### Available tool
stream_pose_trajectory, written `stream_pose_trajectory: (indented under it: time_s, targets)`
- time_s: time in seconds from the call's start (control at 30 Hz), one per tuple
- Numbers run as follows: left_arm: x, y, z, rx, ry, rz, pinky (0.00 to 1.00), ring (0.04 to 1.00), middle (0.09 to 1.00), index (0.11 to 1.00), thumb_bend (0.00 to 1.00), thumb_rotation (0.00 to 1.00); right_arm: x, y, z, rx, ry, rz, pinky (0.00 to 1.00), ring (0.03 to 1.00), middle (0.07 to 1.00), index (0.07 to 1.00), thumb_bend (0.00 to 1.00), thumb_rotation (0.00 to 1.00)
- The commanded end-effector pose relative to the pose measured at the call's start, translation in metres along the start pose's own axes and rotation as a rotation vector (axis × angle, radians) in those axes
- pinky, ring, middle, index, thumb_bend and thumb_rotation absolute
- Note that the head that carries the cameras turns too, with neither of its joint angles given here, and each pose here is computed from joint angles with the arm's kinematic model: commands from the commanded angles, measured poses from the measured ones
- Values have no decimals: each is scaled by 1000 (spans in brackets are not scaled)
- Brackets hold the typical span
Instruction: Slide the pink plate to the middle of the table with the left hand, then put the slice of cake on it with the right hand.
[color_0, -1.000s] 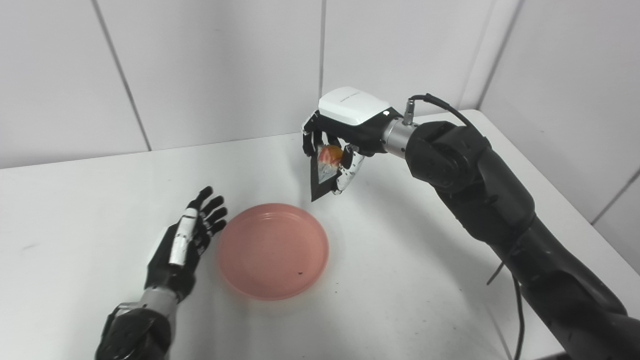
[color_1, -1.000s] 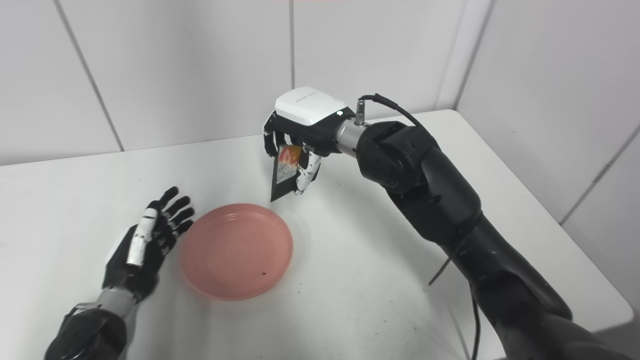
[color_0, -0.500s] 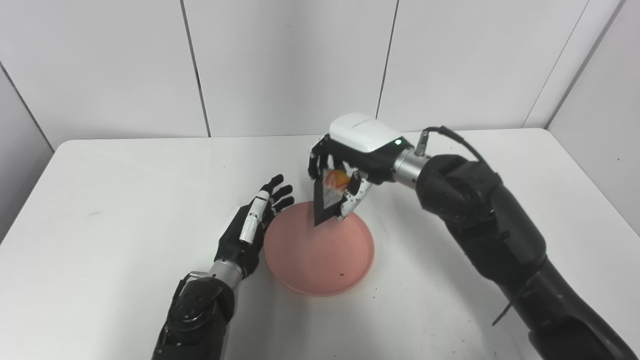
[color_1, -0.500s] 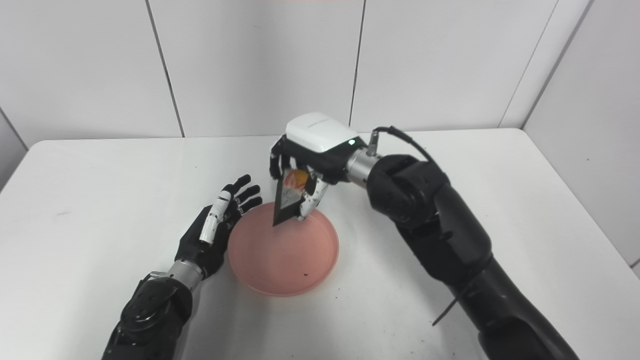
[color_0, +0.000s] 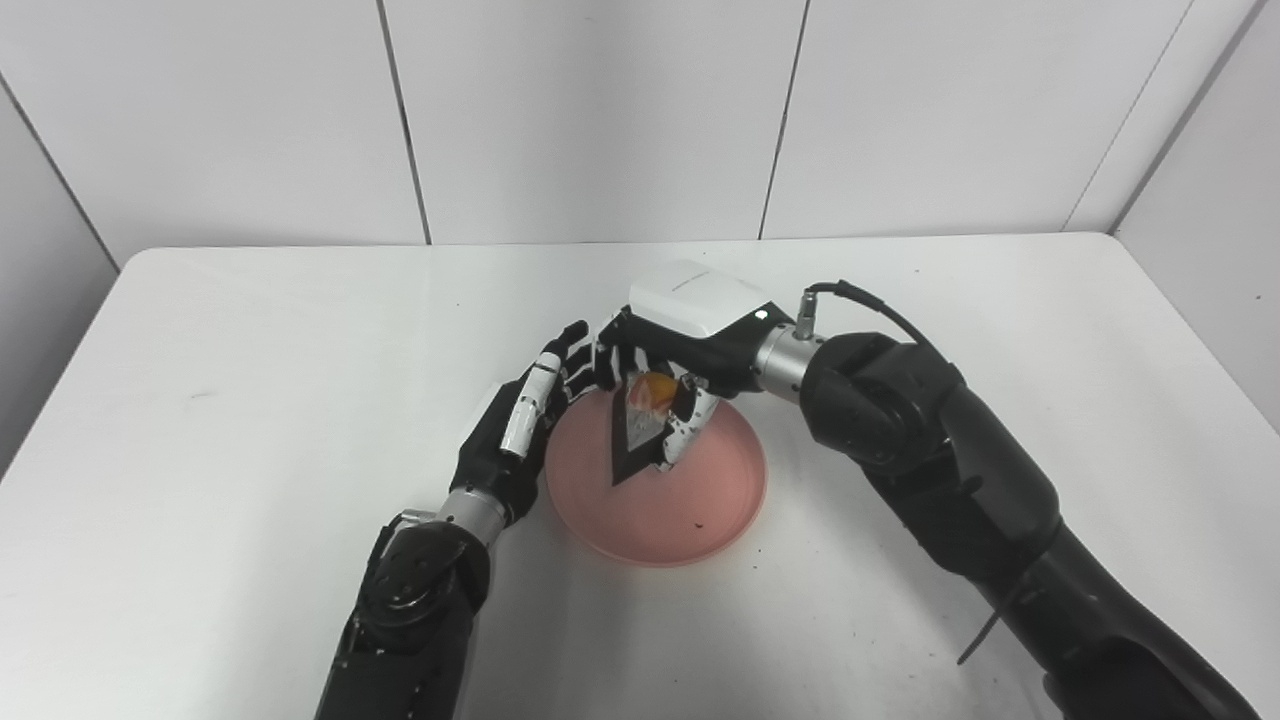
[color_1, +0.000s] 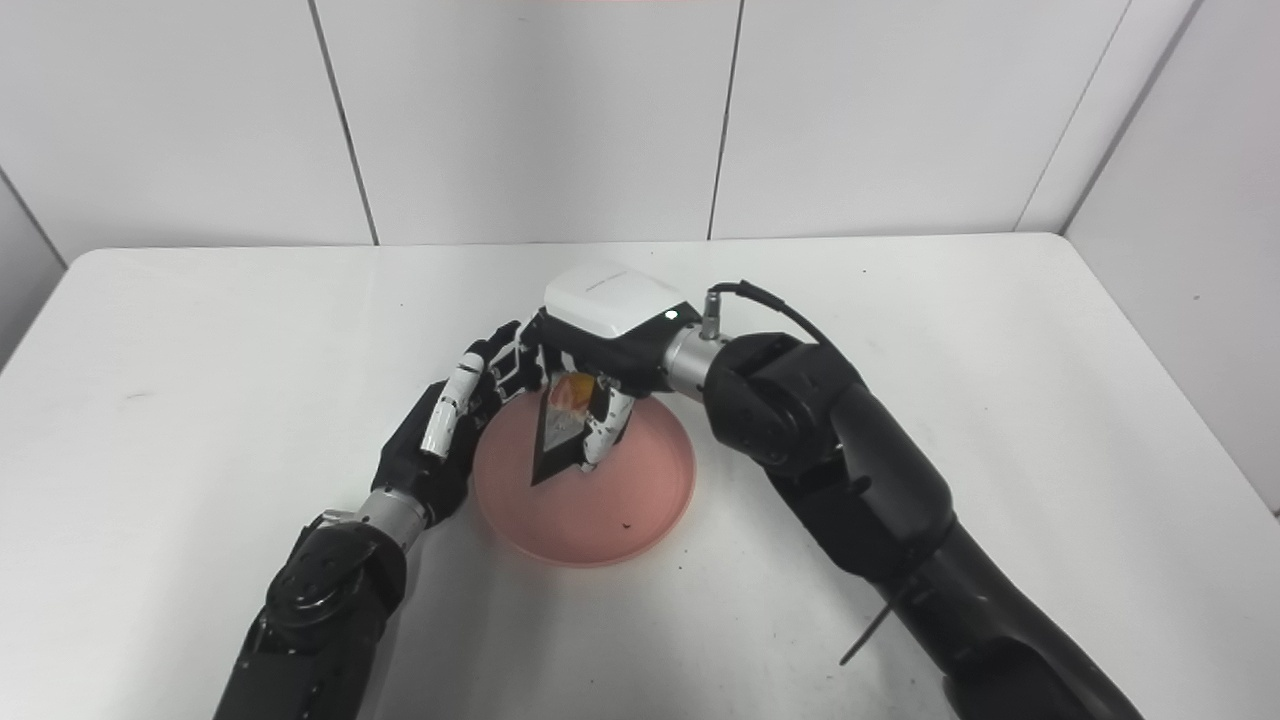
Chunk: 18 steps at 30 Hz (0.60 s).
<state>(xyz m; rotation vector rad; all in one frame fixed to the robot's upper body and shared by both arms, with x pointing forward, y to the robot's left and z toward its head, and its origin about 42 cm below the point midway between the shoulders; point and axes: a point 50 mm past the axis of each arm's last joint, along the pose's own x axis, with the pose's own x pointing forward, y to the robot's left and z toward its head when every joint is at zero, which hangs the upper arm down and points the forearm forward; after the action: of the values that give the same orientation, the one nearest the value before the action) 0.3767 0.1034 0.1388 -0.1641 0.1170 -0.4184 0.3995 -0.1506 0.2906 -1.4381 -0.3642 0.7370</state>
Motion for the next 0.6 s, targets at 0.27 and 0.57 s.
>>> stream_pose_trajectory:
  time_s: [0.27, 0.57]
  targets:
    - [-1, -5, -11, 0, 87, -8, 889, 897, 906, 893, 327, 1000, 4, -2, 8, -21, -23, 10, 331, 400, 420, 524, 520, 0]
    - [-2, -6, -9, -7, 90, -5, 886, 896, 908, 895, 322, 1000, 7, 13, -2, -13, -20, 44, 241, 310, 474, 488, 527, 0]
